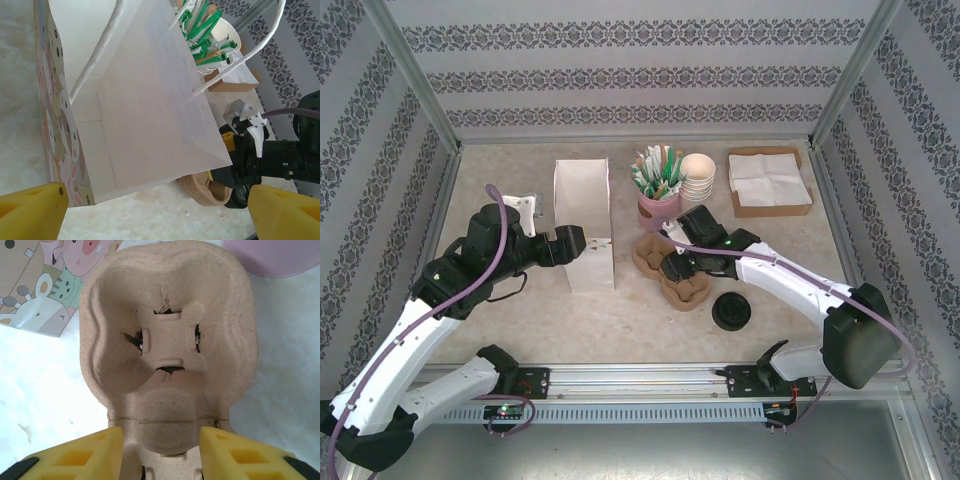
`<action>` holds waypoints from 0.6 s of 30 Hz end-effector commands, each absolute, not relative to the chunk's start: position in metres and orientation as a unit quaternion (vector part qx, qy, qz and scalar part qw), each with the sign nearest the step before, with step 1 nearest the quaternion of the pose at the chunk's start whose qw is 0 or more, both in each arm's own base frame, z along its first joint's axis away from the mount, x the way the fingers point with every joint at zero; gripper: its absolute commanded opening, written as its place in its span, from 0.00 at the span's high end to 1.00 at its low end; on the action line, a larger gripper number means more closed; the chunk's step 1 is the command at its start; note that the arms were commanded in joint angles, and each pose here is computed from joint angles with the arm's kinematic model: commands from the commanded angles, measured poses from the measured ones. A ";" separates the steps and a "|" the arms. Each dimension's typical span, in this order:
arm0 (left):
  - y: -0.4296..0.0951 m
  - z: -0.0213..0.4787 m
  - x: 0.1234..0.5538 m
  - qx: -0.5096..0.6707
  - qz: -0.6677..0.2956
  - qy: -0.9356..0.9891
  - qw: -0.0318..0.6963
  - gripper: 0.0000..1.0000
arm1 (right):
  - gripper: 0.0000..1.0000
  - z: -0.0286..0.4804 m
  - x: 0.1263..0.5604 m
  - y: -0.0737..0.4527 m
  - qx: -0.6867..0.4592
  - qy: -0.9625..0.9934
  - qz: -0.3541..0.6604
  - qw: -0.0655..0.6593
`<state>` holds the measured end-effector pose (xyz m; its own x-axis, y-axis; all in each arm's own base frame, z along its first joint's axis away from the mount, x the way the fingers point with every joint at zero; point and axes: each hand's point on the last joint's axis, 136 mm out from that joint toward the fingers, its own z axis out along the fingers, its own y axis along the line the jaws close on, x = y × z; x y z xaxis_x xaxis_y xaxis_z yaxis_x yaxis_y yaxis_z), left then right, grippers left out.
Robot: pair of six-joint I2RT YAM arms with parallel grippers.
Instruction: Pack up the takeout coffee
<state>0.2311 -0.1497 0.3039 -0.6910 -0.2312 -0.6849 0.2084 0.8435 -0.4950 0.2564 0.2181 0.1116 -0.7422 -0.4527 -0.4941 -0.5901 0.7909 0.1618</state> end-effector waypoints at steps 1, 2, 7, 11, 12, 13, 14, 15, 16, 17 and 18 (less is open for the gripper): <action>-0.151 0.308 0.232 -0.011 -0.293 0.869 0.399 0.07 | 0.53 0.110 0.256 0.208 -0.291 0.921 0.133 0.221; -0.151 0.308 0.232 -0.010 -0.293 0.869 0.398 0.07 | 0.52 0.110 0.257 0.206 -0.289 0.923 0.129 0.219; -0.151 0.307 0.232 -0.009 -0.291 0.871 0.395 0.07 | 0.47 0.112 0.264 0.195 -0.262 0.932 0.130 0.215; -0.152 0.306 0.231 -0.008 -0.292 0.872 0.393 0.07 | 0.49 0.108 0.264 0.185 -0.250 0.938 0.130 0.204; -0.151 0.306 0.231 -0.008 -0.291 0.873 0.392 0.07 | 0.50 0.106 0.262 0.184 -0.252 0.938 0.131 0.200; -0.151 0.306 0.231 -0.007 -0.291 0.872 0.393 0.07 | 0.50 0.104 0.261 0.184 -0.254 0.938 0.130 0.197; -0.151 0.305 0.231 -0.008 -0.290 0.873 0.392 0.07 | 0.50 0.102 0.260 0.182 -0.256 0.938 0.128 0.195; -0.151 0.305 0.231 -0.008 -0.290 0.873 0.392 0.07 | 0.50 0.101 0.259 0.181 -0.259 0.938 0.126 0.193; -0.151 0.304 0.231 -0.008 -0.290 0.874 0.390 0.07 | 0.50 0.099 0.258 0.180 -0.261 0.939 0.124 0.189; -0.151 0.305 0.231 -0.008 -0.290 0.874 0.390 0.07 | 0.50 0.098 0.257 0.178 -0.263 0.939 0.118 0.185; -0.151 0.305 0.231 -0.008 -0.290 0.874 0.390 0.07 | 0.51 0.096 0.257 0.175 -0.264 0.941 0.111 0.182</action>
<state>0.2295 -0.1520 0.3038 -0.6974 -0.2263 -0.6800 0.2175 0.8372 -0.5017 0.2648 0.1853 0.1039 -0.7899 -0.4232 -0.4438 -0.5274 0.8381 0.1396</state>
